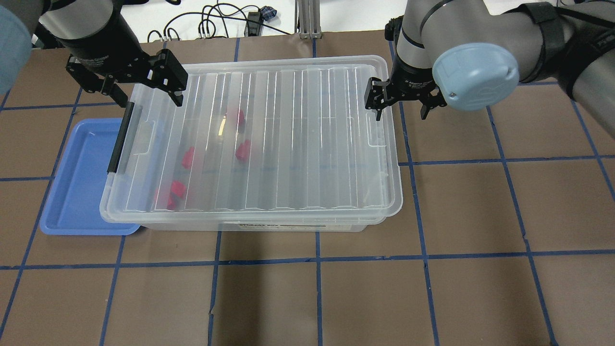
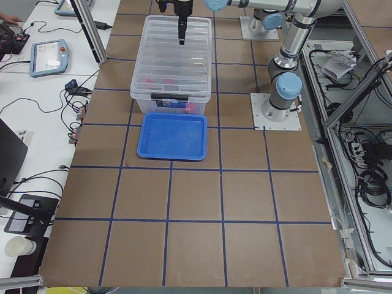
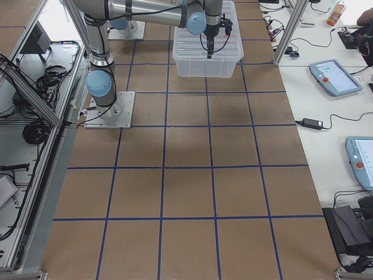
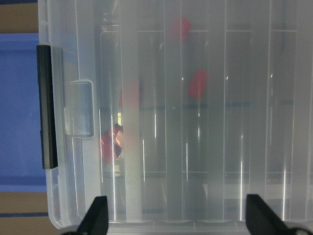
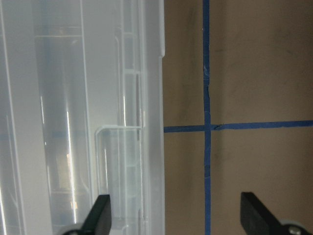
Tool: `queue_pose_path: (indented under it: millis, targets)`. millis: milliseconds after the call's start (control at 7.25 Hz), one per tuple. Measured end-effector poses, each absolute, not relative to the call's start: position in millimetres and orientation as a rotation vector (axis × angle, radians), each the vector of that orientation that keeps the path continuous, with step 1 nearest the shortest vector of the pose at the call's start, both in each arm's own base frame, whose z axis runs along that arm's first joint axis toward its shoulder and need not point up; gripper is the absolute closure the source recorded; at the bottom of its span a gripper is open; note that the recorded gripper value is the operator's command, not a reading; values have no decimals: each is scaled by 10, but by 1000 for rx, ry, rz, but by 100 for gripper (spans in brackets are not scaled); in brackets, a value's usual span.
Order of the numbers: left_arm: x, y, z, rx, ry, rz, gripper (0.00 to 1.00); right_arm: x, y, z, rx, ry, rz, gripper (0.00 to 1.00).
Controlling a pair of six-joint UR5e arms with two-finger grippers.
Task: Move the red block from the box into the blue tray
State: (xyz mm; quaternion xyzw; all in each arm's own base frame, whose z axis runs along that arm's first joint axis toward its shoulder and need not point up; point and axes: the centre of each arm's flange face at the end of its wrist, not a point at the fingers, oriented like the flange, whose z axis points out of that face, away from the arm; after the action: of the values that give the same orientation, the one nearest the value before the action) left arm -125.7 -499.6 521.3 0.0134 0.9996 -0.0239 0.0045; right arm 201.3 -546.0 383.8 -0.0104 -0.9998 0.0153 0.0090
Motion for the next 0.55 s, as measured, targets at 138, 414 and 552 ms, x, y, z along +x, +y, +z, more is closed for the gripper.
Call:
queue_pose_path:
  millis: [138,414,552]
  targets:
    - [-1257,-4995,5214,42,3131,-75,0,2019,-5469,3711,-23,-3119,85,7]
    - [-1256,-4999,5210,42,3131,-75,0,1968,-5489,3552,6,-3101,120,8]
    - [-1257,-5000,5208,42,3131,-74,0,1911,-5501,3523,31,-3074,120,8]
